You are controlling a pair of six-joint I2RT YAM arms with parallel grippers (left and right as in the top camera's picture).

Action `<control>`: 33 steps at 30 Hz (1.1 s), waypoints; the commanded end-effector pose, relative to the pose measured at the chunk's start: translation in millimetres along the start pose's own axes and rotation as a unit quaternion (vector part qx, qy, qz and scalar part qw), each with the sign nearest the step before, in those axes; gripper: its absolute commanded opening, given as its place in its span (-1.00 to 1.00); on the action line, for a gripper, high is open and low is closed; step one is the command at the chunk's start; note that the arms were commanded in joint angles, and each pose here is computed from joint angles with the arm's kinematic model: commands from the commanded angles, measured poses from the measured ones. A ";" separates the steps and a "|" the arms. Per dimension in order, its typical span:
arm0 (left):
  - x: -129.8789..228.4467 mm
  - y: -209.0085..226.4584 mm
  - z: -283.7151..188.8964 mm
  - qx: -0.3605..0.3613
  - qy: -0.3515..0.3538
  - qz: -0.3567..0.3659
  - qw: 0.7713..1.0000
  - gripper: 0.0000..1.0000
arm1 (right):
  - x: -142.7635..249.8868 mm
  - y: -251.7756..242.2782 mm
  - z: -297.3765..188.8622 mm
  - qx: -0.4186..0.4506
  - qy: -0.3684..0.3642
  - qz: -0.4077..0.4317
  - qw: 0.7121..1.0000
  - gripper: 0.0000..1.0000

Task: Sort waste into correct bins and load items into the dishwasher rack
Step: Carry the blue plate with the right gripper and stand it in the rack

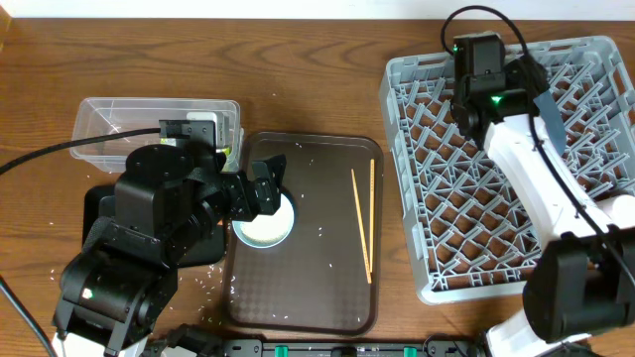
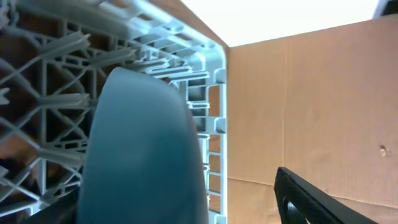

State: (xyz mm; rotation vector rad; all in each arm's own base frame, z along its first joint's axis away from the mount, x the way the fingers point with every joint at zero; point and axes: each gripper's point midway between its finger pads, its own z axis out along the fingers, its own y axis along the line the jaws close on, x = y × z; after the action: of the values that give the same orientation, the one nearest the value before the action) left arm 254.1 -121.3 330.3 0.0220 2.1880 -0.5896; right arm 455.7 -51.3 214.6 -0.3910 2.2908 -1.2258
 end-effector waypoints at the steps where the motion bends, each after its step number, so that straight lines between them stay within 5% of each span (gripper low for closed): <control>1: -1.0 -3.3 -1.7 0.006 0.000 0.000 1.000 0.95 | 3.8 -30.0 -7.1 0.019 -0.007 0.051 0.998 0.50; 18: 2.4 -1.8 -1.7 0.003 0.007 -0.001 1.000 0.95 | 58.3 -63.8 35.7 0.018 0.061 0.120 0.991 0.59; 33: 2.4 -1.8 -1.7 0.003 0.007 -0.001 1.000 0.96 | 20.6 -77.8 -31.5 -0.062 -0.067 0.182 0.979 0.70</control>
State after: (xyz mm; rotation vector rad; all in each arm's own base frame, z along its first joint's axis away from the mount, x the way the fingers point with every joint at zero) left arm 251.9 -120.5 326.7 0.0201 2.2062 -0.5848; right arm 425.7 -94.9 270.9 -0.1064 2.2506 -0.9355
